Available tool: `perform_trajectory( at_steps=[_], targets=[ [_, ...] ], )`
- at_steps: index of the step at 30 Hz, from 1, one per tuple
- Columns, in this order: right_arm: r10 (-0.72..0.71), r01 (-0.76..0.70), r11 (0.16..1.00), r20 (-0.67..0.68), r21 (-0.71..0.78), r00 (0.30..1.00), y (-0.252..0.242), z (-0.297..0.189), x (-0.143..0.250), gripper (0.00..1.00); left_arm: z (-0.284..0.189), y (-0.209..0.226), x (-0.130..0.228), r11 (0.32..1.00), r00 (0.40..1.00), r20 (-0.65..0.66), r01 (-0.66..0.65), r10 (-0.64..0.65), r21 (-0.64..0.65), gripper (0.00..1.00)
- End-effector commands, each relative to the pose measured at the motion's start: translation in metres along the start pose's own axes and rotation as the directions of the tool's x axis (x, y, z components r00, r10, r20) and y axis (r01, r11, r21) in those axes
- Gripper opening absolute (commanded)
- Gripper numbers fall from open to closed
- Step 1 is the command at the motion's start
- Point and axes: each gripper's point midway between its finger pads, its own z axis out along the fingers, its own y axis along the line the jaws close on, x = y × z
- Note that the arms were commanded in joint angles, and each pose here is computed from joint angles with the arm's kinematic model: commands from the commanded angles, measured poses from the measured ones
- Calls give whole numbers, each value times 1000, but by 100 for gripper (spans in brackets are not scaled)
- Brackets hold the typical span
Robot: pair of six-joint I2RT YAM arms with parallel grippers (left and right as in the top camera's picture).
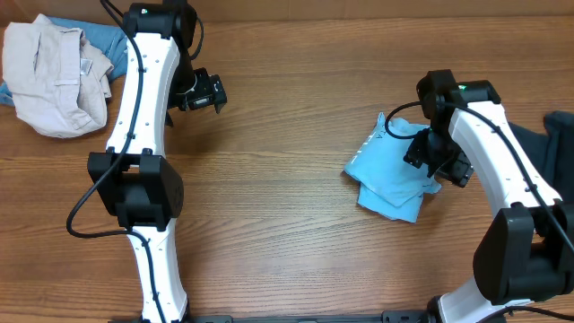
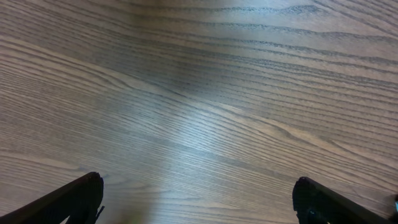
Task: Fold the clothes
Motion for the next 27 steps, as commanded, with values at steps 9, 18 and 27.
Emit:
perform_trajectory(
  at_steps=[9, 18, 27],
  targets=[
    [-156, 168, 891, 62, -422, 986, 48, -38, -29, 83, -10, 3, 2, 999, 999, 23, -40, 40, -1, 100],
    [-87, 52, 848, -42, -527, 995, 37, 11, -54, 73, -10, 2, 3, 999, 999, 23, -47, 47, -1, 100],
    [-66, 6, 818, -84, -575, 994, 53, 56, -34, 44, -10, 2, 3, 999, 999, 23, -47, 47, -1, 100]
  ],
)
